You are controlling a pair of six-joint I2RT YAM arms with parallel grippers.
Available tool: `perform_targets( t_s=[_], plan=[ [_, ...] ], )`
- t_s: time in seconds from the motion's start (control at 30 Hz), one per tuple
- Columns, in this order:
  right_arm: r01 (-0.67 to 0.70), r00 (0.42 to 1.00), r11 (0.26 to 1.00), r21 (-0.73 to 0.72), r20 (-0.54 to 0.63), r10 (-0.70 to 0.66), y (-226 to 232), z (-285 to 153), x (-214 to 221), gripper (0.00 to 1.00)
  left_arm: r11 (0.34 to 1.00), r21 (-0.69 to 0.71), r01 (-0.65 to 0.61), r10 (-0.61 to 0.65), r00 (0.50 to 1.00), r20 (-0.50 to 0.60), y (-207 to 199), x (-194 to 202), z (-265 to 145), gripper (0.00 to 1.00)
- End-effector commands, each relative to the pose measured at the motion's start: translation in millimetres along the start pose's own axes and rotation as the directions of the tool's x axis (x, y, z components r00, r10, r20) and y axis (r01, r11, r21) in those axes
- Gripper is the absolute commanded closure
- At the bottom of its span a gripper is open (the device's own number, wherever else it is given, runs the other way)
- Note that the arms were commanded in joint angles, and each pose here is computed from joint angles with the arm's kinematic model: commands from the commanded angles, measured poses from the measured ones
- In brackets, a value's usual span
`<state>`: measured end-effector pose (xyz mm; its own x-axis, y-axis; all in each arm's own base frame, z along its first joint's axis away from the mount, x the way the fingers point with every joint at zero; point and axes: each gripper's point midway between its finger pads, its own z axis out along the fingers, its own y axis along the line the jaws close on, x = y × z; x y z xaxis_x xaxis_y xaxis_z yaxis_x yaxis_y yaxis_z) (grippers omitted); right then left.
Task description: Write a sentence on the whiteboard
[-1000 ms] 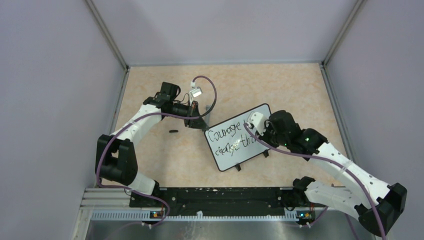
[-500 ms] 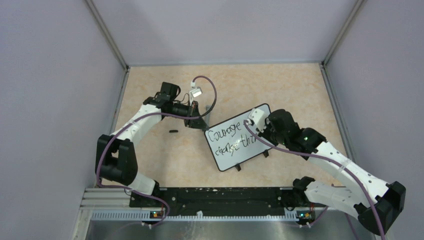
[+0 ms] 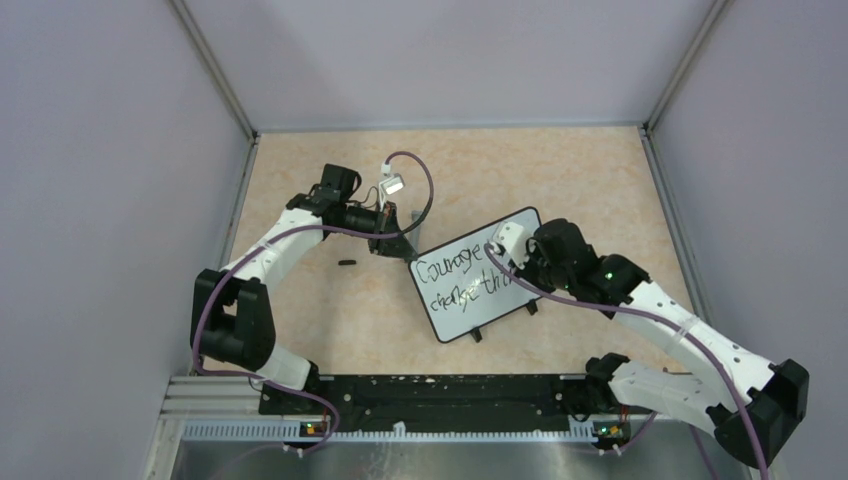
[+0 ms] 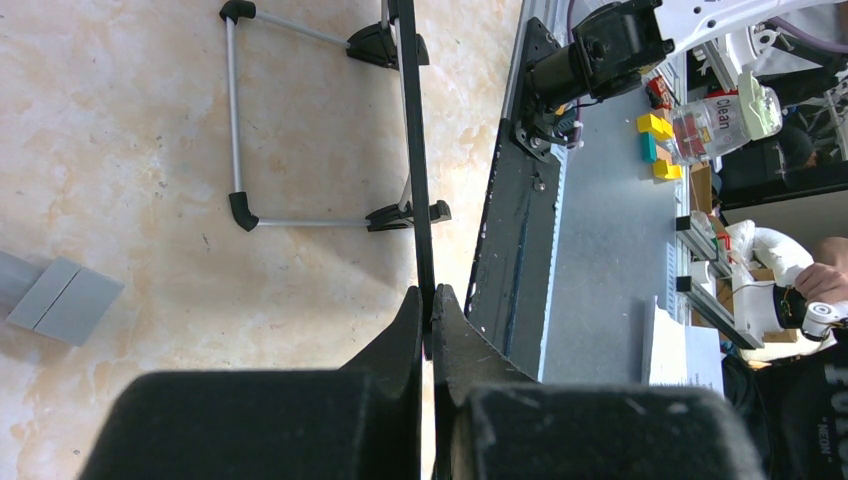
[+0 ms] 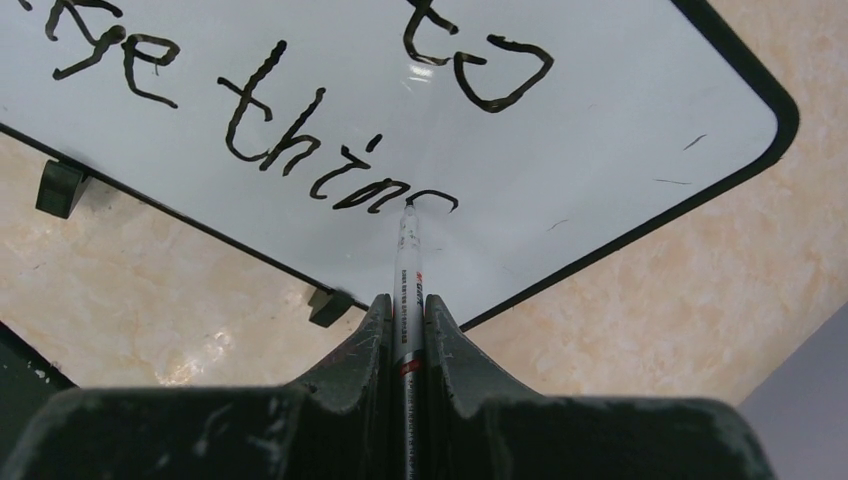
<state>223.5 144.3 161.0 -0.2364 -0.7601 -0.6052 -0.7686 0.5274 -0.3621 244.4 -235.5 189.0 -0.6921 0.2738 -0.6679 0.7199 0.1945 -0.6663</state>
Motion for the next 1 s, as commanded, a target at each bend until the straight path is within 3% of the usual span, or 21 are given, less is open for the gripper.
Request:
perform_targets(
  t_s=[0.0,0.23,0.47,0.7,0.97],
  plan=[
    [0.017,0.999,0.999,-0.043,-0.041,-0.019,6.7,3.3,9.5,1.00,0.999,-0.026,-0.018,0.018,1.000,-0.020,8.3,3.0,3.5,1.00],
    [0.015,0.998,0.999,0.028,-0.066,-0.013,-5.2,3.1,14.1,1.00,0.999,-0.027,-0.020,0.019,1.000,-0.019,8.1,2.6,3.4,1.00],
    [-0.038,0.999,0.989,0.140,0.029,0.034,-27.5,-9.5,-8.3,1.00,1.000,-0.027,-0.015,0.015,1.000,-0.020,8.8,3.0,3.8,1.00],
    [-0.052,0.996,0.989,0.137,0.085,0.041,-28.7,-14.2,-19.7,1.00,1.000,-0.026,-0.017,0.016,1.000,-0.021,8.8,3.0,3.8,1.00],
    [-0.022,1.000,0.995,0.100,0.024,0.019,-20.4,-5.9,-6.9,1.00,0.999,-0.028,-0.018,0.017,1.000,-0.021,8.6,3.1,3.4,1.00]
  ],
)
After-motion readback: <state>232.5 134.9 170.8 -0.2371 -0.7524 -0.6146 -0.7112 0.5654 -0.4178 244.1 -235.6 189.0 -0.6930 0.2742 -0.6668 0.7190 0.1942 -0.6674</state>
